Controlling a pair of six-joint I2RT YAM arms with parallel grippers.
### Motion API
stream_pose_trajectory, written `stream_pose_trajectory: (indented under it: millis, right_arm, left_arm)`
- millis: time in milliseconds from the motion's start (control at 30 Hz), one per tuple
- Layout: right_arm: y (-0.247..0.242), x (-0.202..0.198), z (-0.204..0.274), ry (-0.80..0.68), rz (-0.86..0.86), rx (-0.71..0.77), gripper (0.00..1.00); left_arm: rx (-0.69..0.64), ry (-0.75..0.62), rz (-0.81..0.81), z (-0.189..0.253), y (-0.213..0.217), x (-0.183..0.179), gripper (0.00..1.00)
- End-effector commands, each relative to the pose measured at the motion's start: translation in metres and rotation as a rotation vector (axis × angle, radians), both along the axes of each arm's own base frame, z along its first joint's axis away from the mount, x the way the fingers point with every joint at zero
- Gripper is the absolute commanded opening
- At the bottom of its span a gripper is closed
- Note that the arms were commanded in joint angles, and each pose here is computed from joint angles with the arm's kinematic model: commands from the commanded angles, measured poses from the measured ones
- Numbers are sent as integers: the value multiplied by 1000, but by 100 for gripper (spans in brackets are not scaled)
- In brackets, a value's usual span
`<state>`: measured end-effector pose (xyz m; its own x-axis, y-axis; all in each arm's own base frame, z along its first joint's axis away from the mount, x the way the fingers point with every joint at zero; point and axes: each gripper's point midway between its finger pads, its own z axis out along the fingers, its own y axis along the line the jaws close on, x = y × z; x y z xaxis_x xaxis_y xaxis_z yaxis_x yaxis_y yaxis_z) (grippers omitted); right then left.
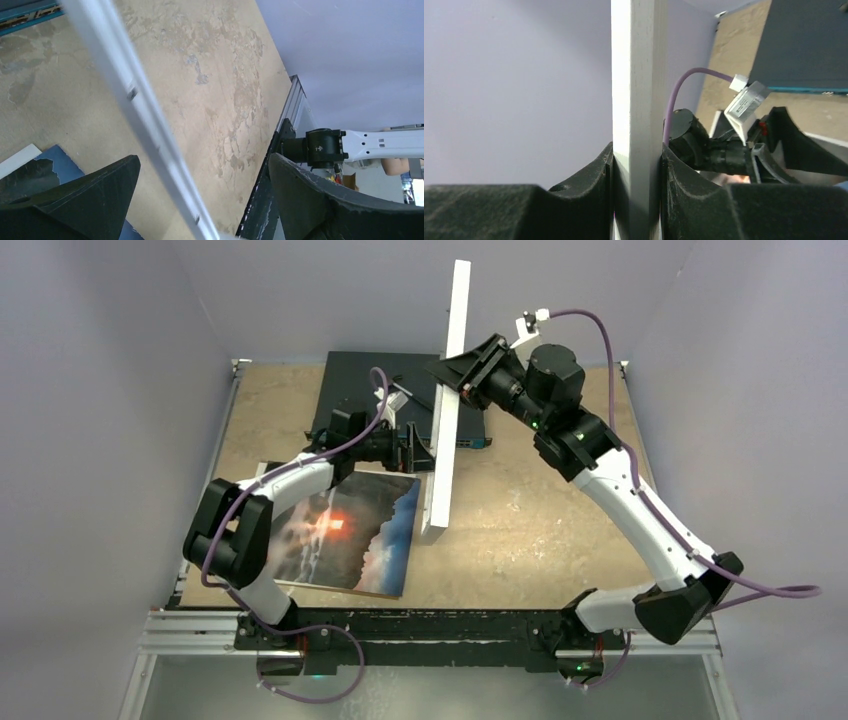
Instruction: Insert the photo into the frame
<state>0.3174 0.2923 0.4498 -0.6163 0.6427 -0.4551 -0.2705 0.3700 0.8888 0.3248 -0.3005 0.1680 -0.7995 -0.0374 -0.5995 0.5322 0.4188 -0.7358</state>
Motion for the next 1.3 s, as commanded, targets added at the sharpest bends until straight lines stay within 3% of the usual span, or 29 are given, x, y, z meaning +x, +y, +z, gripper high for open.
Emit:
stream_pose_trajectory:
  millis: [0,167,433,567,700,867,1067,1167,1267]
  right_arm:
    - [0,-24,87,-157,134,312,0]
    - [8,-20,87,-135,169,346,0]
    - [9,-21,92,-136,186,379,0]
    - [9,-22,95,-140,190,393,0]
    - [5,-25,100,-154,186,421,0]
    - [0,-24,92,-147,156,416,0]
    - [-9,-12,63,-99,119,371,0]
    - [-16,-2,42,-60,86,324,0]
    - [-28,8,16,-16,44,271,17]
  left_arm:
    - [-38,-81,-11,14,-5,4,100]
    - [-24,-91,-15,10,-2,1,100]
    - [133,-119,-14,-23,19,-9,99]
    - [112,-90,-17,-27,20,-16,98]
    - [80,-63,-23,-26,17,-18,91]
    - [77,-67,-7,-23,19,-13,65]
    - [95,-71,98,-25,42,10,13]
    - [134,-95,163,-26,59,23,9]
    - [181,-106,214,-30,74,34,3]
